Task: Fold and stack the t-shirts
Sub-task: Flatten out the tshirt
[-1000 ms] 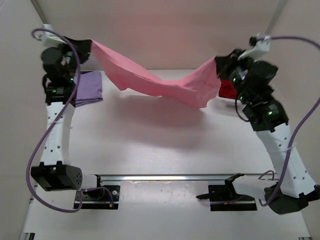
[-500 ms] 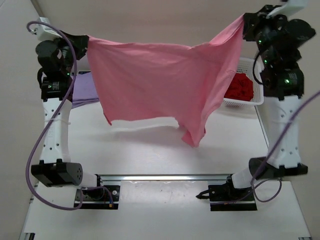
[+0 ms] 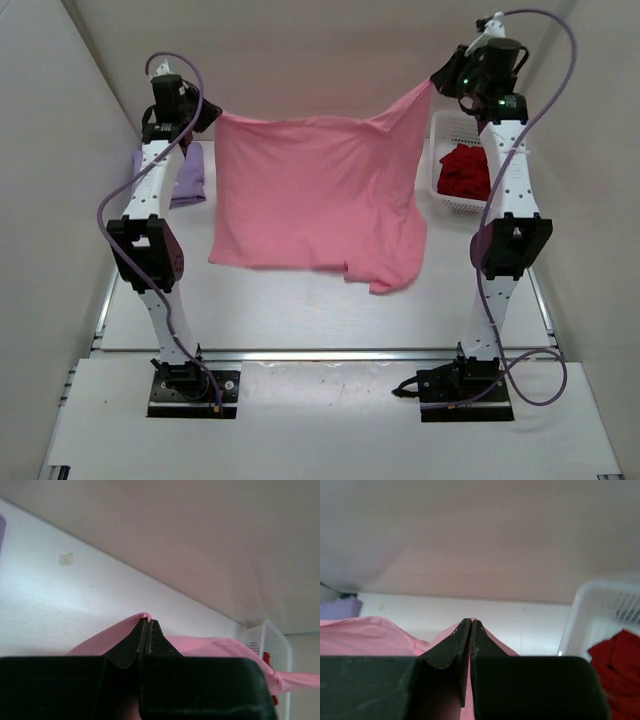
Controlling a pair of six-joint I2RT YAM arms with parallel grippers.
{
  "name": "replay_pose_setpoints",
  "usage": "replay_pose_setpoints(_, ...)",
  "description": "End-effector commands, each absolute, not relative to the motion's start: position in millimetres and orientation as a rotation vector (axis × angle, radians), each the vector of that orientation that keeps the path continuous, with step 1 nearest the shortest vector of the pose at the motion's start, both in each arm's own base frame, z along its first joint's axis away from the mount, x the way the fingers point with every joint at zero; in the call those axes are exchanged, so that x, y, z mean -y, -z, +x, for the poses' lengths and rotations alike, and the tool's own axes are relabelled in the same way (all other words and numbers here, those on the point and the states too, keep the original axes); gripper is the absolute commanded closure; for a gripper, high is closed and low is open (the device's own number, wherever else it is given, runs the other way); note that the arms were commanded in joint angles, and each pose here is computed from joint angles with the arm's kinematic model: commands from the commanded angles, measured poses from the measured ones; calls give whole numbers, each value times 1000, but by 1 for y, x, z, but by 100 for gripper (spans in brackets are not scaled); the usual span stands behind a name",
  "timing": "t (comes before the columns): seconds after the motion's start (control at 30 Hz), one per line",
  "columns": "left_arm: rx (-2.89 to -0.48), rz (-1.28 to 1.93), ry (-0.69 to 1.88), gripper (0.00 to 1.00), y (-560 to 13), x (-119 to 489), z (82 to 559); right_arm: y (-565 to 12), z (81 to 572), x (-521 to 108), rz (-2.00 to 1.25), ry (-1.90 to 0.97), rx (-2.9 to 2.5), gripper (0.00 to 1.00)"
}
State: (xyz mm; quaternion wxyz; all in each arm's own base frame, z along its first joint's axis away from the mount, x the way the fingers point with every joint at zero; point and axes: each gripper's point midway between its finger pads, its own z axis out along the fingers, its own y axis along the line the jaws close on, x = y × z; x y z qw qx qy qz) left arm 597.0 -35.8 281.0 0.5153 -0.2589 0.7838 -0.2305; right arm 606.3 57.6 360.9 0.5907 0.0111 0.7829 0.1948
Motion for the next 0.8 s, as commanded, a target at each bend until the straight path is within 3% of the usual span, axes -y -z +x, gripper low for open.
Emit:
replay_pose_setpoints(0.0,-1563,-511,648,100,-444,33,571,-572,529,-36,-37,-453,-1321,100)
replay_pose_setpoints(0.2,-1458,-527,594,100,-481,0,544,-606,489,-29,-59,-454,-1272,100)
replay_pose_setpoints(0.4,-1448,-533,540,100,-477,-15,523,-537,504,-37,-5,-373,-1469,100)
replay_pose_setpoints(0.57,-1554,-595,516,100,-395,-15,508,-455,474,-35,52,-302,-1578,100)
replay_pose_setpoints(0.7,-1626,-644,458,100,-336,-18,484,-347,446,-30,126,-338,-1763,99)
replay_pose_setpoints(0.77,-1722,-715,410,100,-272,-21,465,-291,422,-29,173,-360,-1869,100)
